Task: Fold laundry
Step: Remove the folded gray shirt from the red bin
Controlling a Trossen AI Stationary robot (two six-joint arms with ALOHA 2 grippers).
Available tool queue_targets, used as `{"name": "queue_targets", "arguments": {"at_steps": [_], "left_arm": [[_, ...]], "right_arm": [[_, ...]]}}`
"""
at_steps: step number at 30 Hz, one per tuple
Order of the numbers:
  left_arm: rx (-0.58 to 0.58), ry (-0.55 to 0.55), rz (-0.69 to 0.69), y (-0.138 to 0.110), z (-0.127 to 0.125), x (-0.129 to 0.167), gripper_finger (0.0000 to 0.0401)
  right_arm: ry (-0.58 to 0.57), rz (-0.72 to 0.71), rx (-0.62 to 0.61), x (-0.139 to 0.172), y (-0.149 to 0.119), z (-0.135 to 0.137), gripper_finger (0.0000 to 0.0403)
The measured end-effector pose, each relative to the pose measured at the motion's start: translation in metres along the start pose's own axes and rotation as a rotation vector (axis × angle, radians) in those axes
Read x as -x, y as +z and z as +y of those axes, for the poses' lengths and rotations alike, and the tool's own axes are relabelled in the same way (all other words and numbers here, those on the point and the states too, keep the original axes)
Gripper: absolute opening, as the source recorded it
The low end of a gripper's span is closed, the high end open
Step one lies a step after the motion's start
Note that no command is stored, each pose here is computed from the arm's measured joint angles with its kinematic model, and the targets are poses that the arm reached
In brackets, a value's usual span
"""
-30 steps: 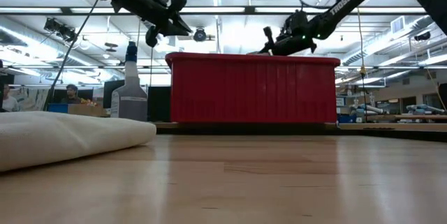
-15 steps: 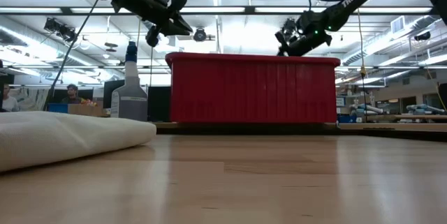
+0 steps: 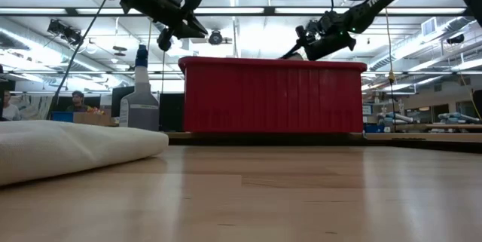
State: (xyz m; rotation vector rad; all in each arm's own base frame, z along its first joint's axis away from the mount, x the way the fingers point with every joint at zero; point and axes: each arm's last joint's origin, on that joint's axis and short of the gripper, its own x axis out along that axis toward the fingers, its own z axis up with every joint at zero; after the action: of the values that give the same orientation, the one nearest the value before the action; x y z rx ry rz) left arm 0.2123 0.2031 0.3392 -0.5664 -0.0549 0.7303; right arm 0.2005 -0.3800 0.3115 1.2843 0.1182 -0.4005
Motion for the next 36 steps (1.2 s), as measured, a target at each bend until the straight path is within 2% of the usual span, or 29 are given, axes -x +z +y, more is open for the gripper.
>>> {"name": "queue_targets", "arguments": {"at_steps": [3, 10, 15, 21, 26, 29, 32, 34, 36], "left_arm": [[0.005, -0.008, 0.004, -0.001, -0.003, 0.0, 0.0064], [0.003, -0.029, 0.017, -0.005, -0.009, 0.0, 0.0064], [0.002, -0.037, 0.022, -0.007, -0.011, -0.001, 0.0064], [0.002, -0.037, 0.022, -0.007, -0.011, -0.001, 0.0064], [0.001, -0.04, 0.017, -0.006, -0.011, -0.001, 0.0064], [0.001, -0.044, 0.01, -0.005, -0.012, -0.001, 0.0064], [0.0, -0.044, 0.01, -0.006, -0.012, -0.001, 0.0064], [0.0, -0.045, 0.009, -0.005, -0.012, -0.001, 0.0064], [-0.001, -0.05, 0.0, -0.005, -0.012, -0.001, 0.0064]], "right_arm": [[0.008, 0.021, -0.016, 0.002, -0.002, 0.003, 0.0229], [-0.005, 0.015, 0.084, 0.015, -0.008, 0.017, 0.0231], [-0.086, -0.006, 0.133, 0.03, -0.019, 0.03, 0.0231], [-0.145, 0.06, 0.11, 0.025, -0.028, 0.023, 0.0231], [-0.304, -0.031, 0.31, 0.012, -0.035, 0.027, 0.0231], [-0.361, -0.119, 0.447, 0.006, -0.033, 0.033, 0.0228], [-0.318, -0.131, 0.484, -0.003, -0.028, 0.03, 0.0197], [-0.298, -0.114, 0.481, -0.01, -0.026, 0.023, 0.0147], [-0.271, -0.09, 0.478, -0.015, -0.025, 0.018, 0.008]]}}
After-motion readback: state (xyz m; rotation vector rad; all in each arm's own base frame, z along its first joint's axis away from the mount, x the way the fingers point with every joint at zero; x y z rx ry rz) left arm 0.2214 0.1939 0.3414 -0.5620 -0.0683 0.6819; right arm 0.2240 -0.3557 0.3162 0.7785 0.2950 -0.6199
